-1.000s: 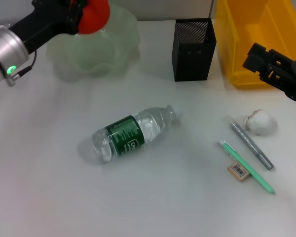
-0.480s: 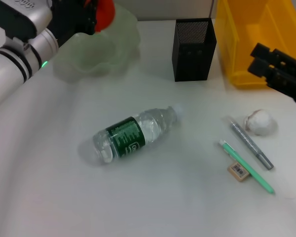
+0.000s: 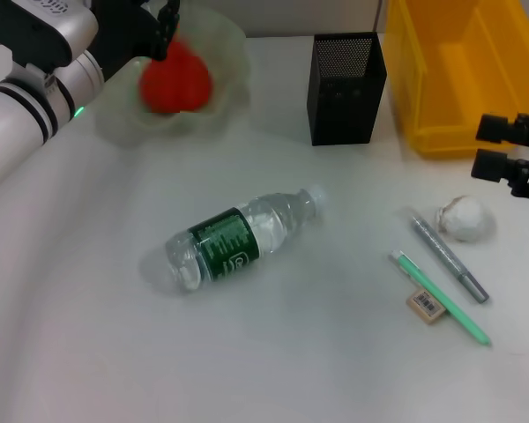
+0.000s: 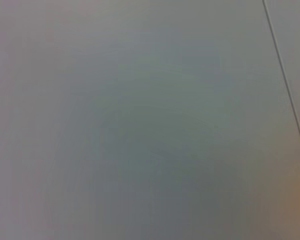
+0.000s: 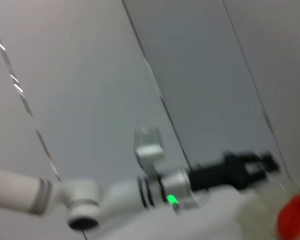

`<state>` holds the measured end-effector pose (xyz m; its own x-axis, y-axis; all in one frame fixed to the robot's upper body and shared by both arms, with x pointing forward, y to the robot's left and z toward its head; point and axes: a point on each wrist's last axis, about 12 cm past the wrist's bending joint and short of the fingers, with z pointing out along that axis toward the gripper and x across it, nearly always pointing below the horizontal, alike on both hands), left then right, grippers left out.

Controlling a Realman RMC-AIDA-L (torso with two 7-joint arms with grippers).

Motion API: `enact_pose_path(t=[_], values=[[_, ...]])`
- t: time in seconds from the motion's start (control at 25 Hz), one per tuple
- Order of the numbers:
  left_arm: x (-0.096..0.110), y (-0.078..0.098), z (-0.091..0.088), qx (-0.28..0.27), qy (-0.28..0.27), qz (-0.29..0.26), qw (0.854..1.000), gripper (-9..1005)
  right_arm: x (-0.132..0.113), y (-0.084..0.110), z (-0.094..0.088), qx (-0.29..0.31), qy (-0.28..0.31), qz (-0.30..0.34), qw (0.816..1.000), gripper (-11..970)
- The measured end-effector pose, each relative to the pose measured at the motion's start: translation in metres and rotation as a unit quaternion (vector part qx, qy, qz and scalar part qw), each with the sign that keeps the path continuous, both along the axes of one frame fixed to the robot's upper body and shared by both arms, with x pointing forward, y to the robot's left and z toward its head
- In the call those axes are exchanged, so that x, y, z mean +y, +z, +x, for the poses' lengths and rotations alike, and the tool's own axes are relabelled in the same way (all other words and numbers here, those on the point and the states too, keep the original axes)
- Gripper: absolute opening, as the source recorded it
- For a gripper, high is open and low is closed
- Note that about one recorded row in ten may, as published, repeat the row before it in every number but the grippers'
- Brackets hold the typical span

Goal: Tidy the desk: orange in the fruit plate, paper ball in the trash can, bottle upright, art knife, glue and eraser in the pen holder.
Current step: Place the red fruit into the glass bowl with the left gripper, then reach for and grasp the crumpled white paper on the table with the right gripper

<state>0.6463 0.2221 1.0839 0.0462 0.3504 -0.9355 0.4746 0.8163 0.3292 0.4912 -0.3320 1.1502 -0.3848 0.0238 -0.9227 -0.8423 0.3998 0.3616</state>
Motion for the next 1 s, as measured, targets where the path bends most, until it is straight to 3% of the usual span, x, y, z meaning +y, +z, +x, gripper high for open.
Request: enact_pose_path(t=[0.28, 0.4, 0.48, 0.64, 0.72, 1.0], values=[[0.000, -0.001, 0.000, 0.004, 0.003, -0.004, 1.000, 367, -0.012, 0.004, 0.011, 0.061, -0.060, -0.073, 0.994, 714], [0.005, -0.001, -0.003, 0.022, 0.017, -0.068, 0.997, 458, -0.016, 0.000, 0.017, 0.078, -0.089, -0.104, 0.988, 714], [0.008, 0.004, -0.006, 0.043, -0.003, -0.127, 0.991, 519, -0.020, -0.005, 0.024, 0.094, -0.115, -0.132, 0.980, 713], [0.013, 0.015, -0.012, 0.066, -0.053, -0.178, 0.980, 570, -0.024, -0.011, 0.030, 0.110, -0.134, -0.160, 0.972, 713], [0.020, 0.027, -0.026, 0.075, -0.100, -0.218, 0.968, 595, -0.023, -0.021, 0.035, 0.126, -0.144, -0.173, 0.966, 713], [0.037, 0.040, -0.045, 0.077, -0.139, -0.281, 0.946, 604, -0.021, -0.034, 0.042, 0.155, -0.153, -0.198, 0.956, 713]])
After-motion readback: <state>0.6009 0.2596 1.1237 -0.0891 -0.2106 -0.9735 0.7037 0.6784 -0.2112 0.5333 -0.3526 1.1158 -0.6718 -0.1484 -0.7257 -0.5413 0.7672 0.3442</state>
